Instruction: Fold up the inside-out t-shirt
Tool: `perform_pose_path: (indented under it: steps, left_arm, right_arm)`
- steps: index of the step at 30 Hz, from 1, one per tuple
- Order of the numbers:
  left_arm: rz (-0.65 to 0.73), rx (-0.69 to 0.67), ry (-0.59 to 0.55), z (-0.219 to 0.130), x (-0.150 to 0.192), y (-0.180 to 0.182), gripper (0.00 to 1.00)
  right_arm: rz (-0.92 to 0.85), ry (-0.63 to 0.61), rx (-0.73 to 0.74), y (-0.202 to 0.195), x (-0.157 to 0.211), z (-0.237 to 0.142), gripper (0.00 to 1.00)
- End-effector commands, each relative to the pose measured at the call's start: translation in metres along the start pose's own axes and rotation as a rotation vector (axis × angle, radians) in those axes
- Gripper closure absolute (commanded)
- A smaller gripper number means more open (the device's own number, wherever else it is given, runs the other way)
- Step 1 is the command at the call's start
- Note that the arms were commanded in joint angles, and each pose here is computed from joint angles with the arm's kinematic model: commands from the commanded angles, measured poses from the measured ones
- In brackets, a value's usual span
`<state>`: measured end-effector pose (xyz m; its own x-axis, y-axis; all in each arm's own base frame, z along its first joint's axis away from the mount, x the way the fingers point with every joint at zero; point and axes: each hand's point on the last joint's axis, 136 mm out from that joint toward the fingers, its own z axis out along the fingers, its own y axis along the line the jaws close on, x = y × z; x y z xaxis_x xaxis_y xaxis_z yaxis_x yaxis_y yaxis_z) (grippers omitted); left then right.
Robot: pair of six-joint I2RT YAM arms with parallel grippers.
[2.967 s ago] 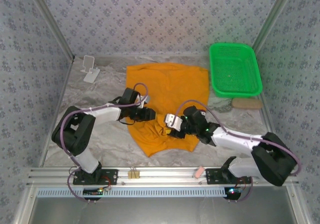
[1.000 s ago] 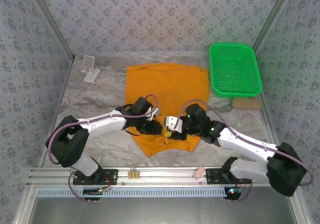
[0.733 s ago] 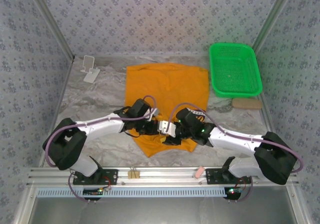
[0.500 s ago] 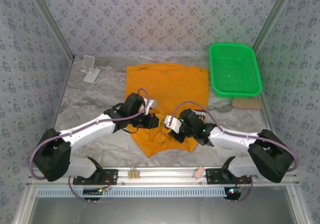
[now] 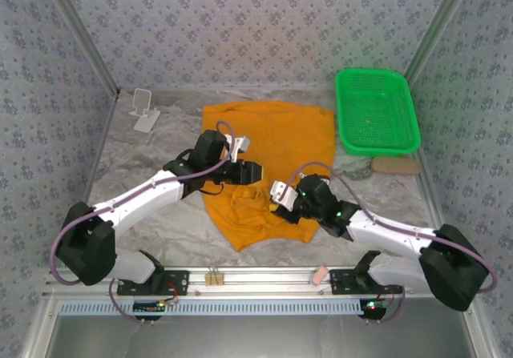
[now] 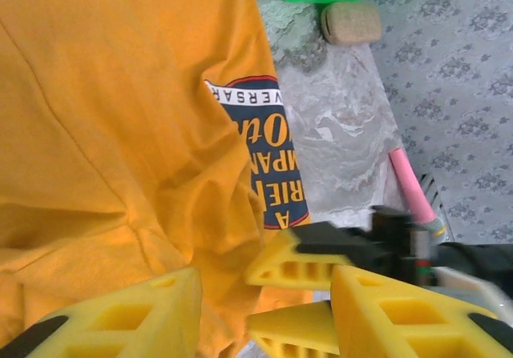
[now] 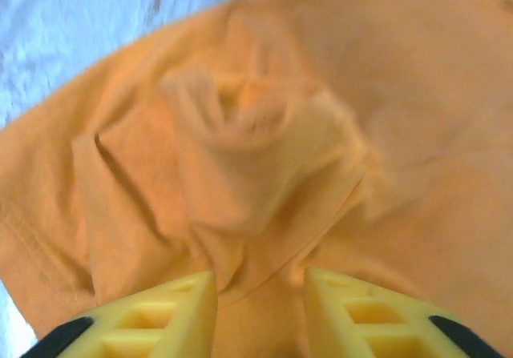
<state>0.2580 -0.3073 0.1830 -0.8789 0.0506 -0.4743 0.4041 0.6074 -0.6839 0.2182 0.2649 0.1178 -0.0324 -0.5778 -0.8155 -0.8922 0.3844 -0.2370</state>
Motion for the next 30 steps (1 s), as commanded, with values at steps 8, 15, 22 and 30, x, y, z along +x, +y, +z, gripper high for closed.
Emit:
perform_pose_path:
  steps: [8, 15, 22, 30]
  left_arm:
    - [-0.147, -0.246, 0.048, -0.024, 0.057, 0.090, 0.54]
    - [-0.121, -0.176, 0.046, 0.007, 0.071, 0.088, 0.55]
    - [0.135, -0.032, 0.049, 0.015, 0.063, 0.029, 0.77]
    - [0.374, 0.225, 0.074, 0.017, 0.083, -0.043, 0.88]
  right_arm:
    - [0.086, -0.065, 0.018, -0.022, -0.034, 0.033, 0.53]
    - [0.148, -0.018, -0.002, -0.022, -0.023, 0.053, 1.00]
    - [0.359, 0.182, 0.253, -0.070, 0.036, 0.024, 1.00]
    - [0.708, 0.187, 0.375, -0.096, 0.069, -0.007, 0.83]
